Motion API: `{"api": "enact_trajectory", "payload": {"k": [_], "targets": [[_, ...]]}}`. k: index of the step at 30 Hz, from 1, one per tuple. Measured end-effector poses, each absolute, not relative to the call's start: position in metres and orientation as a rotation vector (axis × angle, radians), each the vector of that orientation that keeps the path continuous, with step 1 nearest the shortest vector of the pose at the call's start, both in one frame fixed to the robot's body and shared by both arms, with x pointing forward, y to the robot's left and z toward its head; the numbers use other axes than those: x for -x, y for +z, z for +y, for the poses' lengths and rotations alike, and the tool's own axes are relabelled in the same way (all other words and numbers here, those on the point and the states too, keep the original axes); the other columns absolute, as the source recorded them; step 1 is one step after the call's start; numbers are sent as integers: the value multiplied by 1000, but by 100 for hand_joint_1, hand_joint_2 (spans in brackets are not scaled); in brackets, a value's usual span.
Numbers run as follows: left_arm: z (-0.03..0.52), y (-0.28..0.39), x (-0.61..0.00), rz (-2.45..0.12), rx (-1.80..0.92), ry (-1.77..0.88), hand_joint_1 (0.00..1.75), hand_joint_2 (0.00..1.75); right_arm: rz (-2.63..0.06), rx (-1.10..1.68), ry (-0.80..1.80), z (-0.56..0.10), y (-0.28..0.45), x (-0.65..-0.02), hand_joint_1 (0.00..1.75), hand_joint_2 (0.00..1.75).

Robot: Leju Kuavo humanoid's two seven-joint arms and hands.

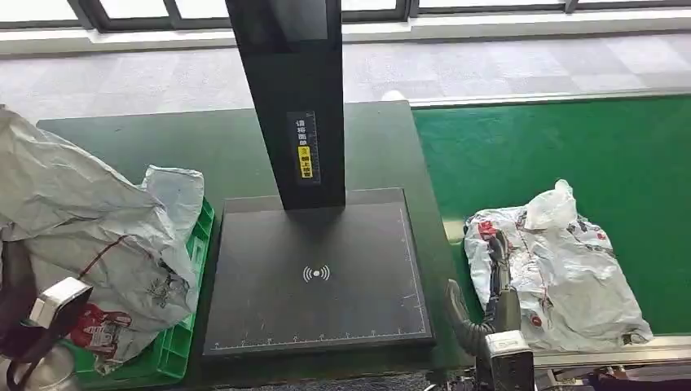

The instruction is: Moved the parcel from conveyor to table for the left to box.

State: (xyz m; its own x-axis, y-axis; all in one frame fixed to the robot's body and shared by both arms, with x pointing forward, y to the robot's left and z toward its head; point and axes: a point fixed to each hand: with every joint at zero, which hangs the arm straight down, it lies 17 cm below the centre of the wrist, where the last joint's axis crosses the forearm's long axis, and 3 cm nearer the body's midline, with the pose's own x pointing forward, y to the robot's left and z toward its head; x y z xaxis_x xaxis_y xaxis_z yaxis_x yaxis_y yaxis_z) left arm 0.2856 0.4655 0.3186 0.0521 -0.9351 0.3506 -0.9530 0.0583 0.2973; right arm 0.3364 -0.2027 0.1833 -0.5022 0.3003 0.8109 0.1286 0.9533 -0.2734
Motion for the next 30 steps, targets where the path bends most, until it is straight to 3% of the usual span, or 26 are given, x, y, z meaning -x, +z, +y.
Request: {"api": "enact_trajectory", "payload": {"k": [8, 26, 27, 28, 30], "targets": [[464, 286, -332, -1715, -1883, -151, 175, 175, -2103, 297, 218, -200, 186, -340, 0, 175], [466, 254, -364, -1620, -1803, -188, 175, 175, -2099, 294, 221, -198, 186, -340, 0, 175], [466, 248, -368, -1599, -1795, -201, 0, 175, -2099, 293, 223, -198, 186, -340, 0, 175], [466, 244, -371, -1584, -1790, -212, 0, 0, -2099, 293, 224, -198, 186, -340, 0, 175], [469, 237, -376, -1563, -1770, -207, 0, 0, -2099, 295, 229, -198, 186, -340, 0, 175]]}}
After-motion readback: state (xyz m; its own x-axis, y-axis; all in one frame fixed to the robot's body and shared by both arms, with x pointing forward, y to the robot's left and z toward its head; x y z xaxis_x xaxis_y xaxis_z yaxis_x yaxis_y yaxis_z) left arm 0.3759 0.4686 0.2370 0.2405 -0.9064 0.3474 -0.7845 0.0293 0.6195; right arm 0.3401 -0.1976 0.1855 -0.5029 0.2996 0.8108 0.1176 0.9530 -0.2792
